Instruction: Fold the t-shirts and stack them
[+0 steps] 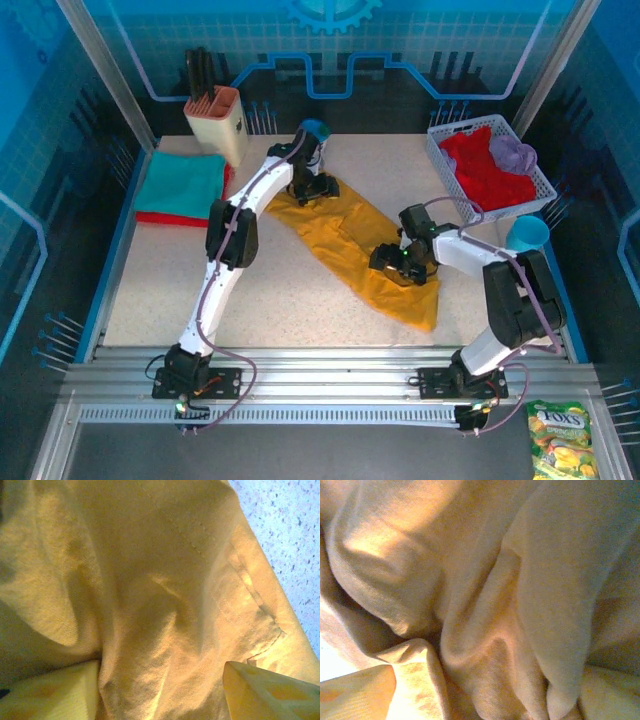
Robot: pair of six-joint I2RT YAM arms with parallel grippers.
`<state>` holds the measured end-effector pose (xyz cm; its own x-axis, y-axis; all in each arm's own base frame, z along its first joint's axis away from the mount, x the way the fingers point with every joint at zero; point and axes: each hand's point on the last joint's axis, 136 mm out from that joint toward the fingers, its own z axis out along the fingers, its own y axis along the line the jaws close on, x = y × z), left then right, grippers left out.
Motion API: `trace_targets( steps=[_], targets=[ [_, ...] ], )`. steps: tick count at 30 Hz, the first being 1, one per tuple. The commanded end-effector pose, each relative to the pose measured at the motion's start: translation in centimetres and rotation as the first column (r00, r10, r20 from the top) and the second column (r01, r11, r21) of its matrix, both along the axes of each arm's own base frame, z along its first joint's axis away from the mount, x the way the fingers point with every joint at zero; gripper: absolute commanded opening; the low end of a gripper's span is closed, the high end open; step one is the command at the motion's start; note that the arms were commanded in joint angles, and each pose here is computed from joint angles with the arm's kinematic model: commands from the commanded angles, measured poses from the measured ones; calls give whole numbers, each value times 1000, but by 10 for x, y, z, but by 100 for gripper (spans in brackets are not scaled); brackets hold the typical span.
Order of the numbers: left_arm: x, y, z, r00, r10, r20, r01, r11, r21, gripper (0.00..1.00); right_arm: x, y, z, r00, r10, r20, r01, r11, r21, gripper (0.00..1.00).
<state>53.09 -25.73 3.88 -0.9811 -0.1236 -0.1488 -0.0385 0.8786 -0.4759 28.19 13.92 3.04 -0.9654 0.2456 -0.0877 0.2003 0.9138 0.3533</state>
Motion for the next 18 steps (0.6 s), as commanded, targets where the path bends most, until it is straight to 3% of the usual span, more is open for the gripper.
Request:
trace_targets(
  steps=[1, 7, 9, 14, 18],
  targets=[
    [-5, 2, 40, 998, -39, 51, 40, 999, -8, 69, -4, -16, 15, 1000, -20, 16, 21, 996, -84, 94],
    [-6, 36, 127, 984, 13, 177, -10, 1000, -19, 72, 15, -39, 63, 992, -23, 121, 39, 992, -124, 98],
    [-18, 45, 139, 984, 21, 177, -19, 1000, -13, 72, 19, -45, 73, 989, -21, 145, 40, 990, -133, 99],
    [-59, 72, 129, 985, 90, 149, -97, 995, 37, 72, 32, -61, 83, 983, -23, 181, 51, 987, -155, 100],
    [-86, 87, 103, 975, 175, 137, -175, 985, -16, 72, 43, -71, 84, 984, -20, 179, 49, 986, -159, 100]
  ],
)
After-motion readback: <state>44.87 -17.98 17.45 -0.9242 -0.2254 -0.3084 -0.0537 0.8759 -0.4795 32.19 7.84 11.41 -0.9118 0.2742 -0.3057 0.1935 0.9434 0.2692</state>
